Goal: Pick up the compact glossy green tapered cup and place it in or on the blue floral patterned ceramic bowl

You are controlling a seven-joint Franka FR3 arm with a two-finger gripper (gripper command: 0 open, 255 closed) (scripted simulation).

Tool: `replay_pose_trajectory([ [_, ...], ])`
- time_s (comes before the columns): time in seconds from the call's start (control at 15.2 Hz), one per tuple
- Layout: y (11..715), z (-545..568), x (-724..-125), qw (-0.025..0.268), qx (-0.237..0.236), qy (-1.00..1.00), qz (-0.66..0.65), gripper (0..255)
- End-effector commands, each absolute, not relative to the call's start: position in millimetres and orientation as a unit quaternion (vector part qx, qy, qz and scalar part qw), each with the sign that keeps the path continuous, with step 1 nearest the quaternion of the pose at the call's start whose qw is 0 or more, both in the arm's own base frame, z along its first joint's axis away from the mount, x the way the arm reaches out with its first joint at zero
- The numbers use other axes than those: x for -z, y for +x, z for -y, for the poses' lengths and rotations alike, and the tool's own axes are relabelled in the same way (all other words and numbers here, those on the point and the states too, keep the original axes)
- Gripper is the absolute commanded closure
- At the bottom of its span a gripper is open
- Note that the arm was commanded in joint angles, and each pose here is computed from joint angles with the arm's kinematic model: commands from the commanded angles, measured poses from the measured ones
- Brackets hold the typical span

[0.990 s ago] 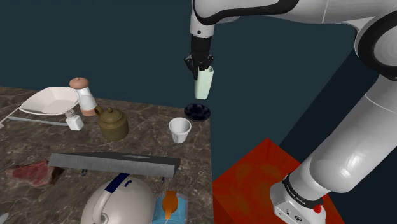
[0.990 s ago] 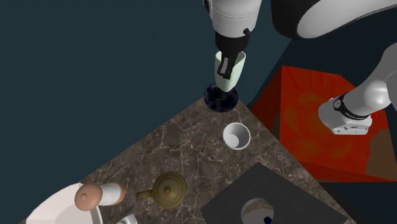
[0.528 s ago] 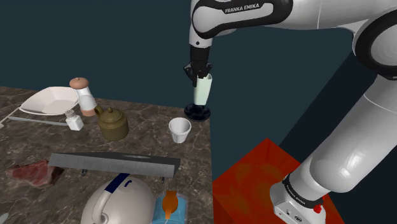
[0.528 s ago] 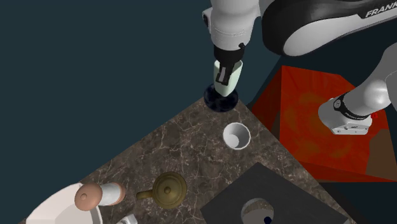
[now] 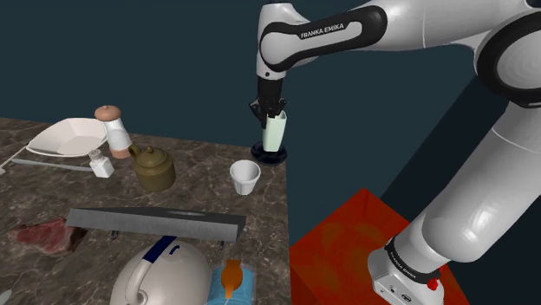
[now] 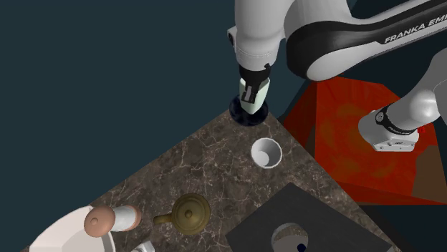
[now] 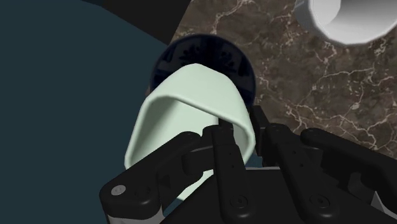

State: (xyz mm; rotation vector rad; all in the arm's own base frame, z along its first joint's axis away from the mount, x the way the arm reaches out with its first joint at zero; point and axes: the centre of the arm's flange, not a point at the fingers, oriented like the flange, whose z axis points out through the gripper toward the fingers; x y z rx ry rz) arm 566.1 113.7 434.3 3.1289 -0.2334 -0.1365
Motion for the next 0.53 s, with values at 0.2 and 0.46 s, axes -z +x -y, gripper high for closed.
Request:
replay_pose_trajectory([
  [0.2,566.1,-114.1,-415.2,0.0,0.043,0.996,0.074,255],
  [0.46,566.1,-114.1,-415.2,0.0,0.043,0.996,0.074,255],
])
